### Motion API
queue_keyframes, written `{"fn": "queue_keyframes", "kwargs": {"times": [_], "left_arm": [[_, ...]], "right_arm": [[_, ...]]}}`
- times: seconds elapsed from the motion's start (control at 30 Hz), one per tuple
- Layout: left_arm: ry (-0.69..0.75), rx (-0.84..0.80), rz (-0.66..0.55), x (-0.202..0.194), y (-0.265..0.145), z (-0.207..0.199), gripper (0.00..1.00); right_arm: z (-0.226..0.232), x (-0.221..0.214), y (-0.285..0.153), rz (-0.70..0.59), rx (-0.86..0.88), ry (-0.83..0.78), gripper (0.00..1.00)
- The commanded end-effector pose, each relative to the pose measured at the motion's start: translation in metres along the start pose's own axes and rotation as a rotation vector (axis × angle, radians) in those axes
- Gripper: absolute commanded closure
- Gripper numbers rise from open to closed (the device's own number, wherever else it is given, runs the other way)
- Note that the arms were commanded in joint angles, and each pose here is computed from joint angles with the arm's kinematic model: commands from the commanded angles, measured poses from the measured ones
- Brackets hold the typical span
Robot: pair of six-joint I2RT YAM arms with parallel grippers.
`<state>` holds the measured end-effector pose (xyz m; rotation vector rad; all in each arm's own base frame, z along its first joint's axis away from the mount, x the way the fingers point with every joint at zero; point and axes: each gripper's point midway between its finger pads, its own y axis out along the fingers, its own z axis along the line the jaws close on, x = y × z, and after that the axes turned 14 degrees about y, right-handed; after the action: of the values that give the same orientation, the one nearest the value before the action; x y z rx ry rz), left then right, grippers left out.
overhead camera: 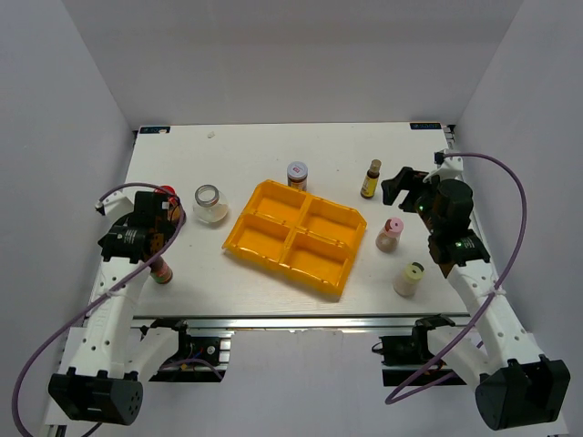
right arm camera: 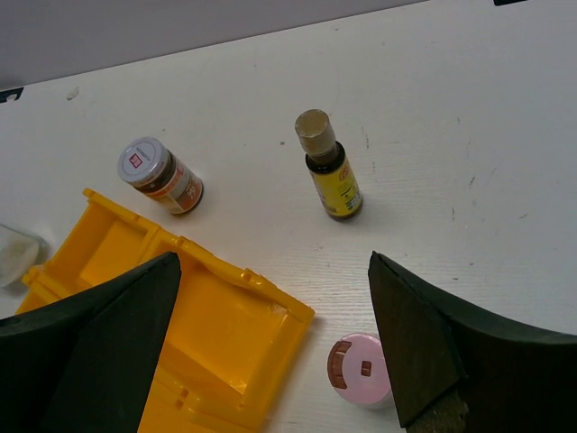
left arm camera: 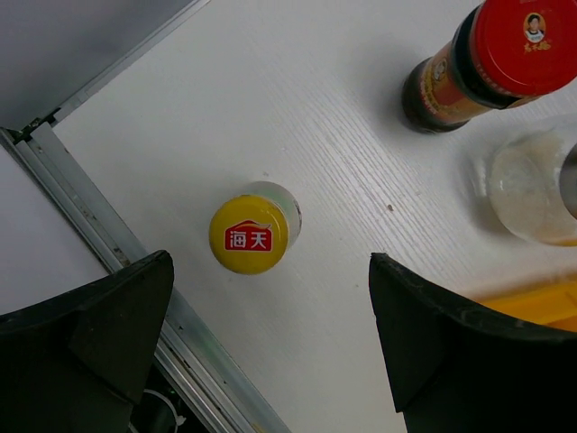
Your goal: Organize the condiment bottles
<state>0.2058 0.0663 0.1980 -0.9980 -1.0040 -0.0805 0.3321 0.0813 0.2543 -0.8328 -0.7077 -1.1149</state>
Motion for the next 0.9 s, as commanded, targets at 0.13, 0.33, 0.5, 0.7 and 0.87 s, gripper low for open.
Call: {"fn": "queue_keyframes", "kwargs": {"times": [0.13, 0.33, 0.5, 0.7, 0.87], "left_arm": [[-0.036, 0.124, -0.064, 0.010, 0.014, 0.015, 0.02], [-0.010, 0.123, -0.030, 0.004, 0.031, 0.009, 0.06], [-0.002, 0.091, 0.005, -0.003, 0.043, 0.000, 0.18], [-0.010, 0.141, 0.036, -0.005, 0.052, 0.009, 0.33], [0.000, 0.142, 0.050, -0.007, 0.055, 0.007, 0.51]], "right_arm": [[0.004, 0.007, 0.007, -0.006, 0.014, -0.035, 0.11], [-0.001, 0.005, 0.012, 0.003, -0.008, -0.039, 0.11], [-0.005, 0.005, 0.014, -0.003, -0.029, -0.039, 0.11], [-0.008, 0.003, 0.016, 0.003, -0.043, -0.040, 0.11], [-0.009, 0.005, 0.017, -0.001, -0.048, -0.042, 0.11]]}}
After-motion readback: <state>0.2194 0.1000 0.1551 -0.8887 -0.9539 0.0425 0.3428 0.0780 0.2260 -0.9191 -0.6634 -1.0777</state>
